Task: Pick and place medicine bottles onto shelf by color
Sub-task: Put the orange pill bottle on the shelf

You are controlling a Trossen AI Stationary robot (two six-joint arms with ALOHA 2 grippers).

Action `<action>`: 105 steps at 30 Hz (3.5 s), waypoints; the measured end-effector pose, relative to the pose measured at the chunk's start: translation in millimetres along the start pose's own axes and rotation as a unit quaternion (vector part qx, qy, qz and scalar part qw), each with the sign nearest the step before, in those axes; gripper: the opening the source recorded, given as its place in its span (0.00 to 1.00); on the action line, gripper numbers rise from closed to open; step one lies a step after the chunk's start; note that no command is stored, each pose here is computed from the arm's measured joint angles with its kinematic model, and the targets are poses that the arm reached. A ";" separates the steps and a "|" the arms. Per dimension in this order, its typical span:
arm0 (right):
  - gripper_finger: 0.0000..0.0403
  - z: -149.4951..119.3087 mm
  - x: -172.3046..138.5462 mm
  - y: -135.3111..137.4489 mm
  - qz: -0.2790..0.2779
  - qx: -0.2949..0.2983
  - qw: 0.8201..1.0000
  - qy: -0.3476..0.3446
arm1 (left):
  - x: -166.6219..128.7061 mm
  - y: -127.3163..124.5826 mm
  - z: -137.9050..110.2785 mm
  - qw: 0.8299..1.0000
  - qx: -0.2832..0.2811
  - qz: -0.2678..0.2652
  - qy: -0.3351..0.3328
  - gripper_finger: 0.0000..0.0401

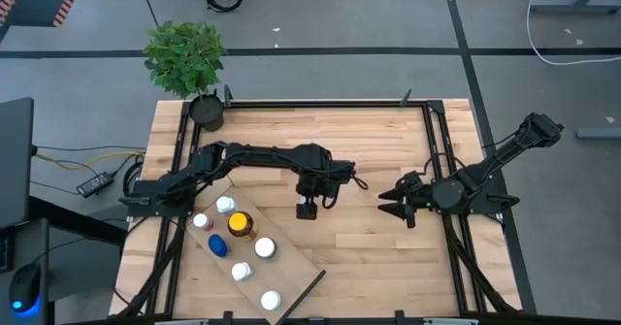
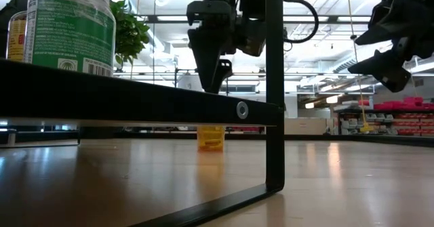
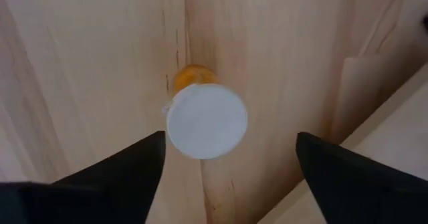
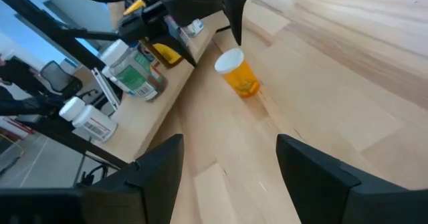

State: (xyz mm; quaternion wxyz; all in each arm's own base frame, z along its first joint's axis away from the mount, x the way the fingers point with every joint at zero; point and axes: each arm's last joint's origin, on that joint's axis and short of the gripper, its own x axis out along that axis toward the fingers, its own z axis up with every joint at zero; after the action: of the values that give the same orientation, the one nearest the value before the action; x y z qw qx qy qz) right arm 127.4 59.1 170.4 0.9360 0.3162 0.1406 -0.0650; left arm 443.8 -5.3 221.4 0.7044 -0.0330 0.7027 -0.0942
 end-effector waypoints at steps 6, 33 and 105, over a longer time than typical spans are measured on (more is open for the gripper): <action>0.61 -2.3 2.2 -0.6 -0.007 0.002 1.000 0.006 | 1.5 -6.6 1.2 0.999 0.009 0.034 0.001 0.96; 0.61 -5.2 4.7 -1.5 -0.016 -0.002 1.000 0.014 | 23.3 -5.6 3.7 0.997 -0.009 0.075 0.000 0.92; 0.61 -5.4 4.7 -1.7 -0.017 -0.003 1.000 0.016 | -15.4 -123.8 -36.2 0.975 0.217 0.049 0.004 0.58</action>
State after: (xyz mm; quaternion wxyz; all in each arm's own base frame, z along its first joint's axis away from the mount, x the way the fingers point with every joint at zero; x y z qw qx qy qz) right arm 130.3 60.8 163.9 0.9332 0.3123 0.1607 -0.0753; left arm 397.1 -120.8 258.3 0.6959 0.1560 0.6688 -0.2098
